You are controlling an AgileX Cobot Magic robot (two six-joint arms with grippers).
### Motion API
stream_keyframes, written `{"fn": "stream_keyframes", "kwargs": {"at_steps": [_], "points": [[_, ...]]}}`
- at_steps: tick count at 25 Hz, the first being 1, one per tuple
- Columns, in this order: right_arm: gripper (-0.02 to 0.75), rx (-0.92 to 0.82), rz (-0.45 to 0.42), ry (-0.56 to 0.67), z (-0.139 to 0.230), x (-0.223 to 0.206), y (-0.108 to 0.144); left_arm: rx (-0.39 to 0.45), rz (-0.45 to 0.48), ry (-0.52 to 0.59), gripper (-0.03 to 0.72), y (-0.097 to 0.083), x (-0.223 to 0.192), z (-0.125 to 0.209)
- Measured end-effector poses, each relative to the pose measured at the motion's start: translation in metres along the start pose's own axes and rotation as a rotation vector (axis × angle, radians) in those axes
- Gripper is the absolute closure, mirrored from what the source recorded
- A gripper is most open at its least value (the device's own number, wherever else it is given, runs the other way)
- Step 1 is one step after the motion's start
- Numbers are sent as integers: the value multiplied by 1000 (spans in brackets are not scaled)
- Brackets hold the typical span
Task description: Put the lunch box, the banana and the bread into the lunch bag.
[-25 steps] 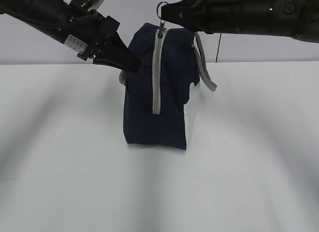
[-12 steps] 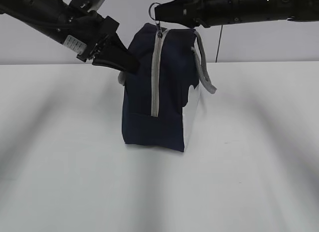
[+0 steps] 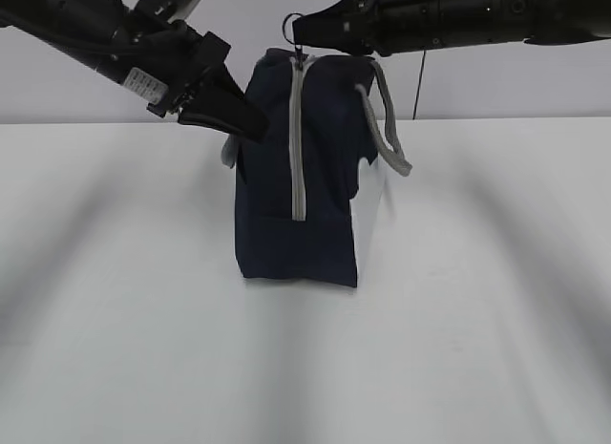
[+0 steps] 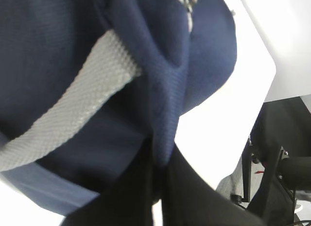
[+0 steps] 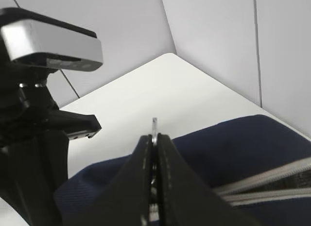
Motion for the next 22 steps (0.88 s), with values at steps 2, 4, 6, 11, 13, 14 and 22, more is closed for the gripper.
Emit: {"fn": "stream_keyframes", "kwargs": {"at_steps": [2,4,6,11,13,14,22], "points": [[754,-12,-19,-5,-4,5,0,-5,3,3,685,-2,-2,0],[754,-28,-62,0,-5,9,3,-7,5,4,685,-3,-3,-1],[754,-40,-99,9,-5,11,6,-9,7,6,685,-4,-4,-1],[754,-22,-128,29,-10,17,16,-10,5,8,685,-4,-4,-1],[754,-11,-112,35,-11,18,17,-10,5,8,685,-4,-4,-1],[754,-9,-98,33,-12,19,16,-10,5,8,685,-4,-4,-1],[754,-1,3,5,-18,19,4,-10,4,8,685,-4,-4,-1]]}}
Point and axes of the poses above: a point on each arm's last joint axis where the gripper is mounted, x pointing back along that axis away from the gripper, y along the wrist's bending axis when the last joint is at zero, z = x × y, the point moved 4 cm from there along -x, pointing out along that axis toward the gripper, and after that the axes turned 15 degrees about -x, right-handed, at the moved point
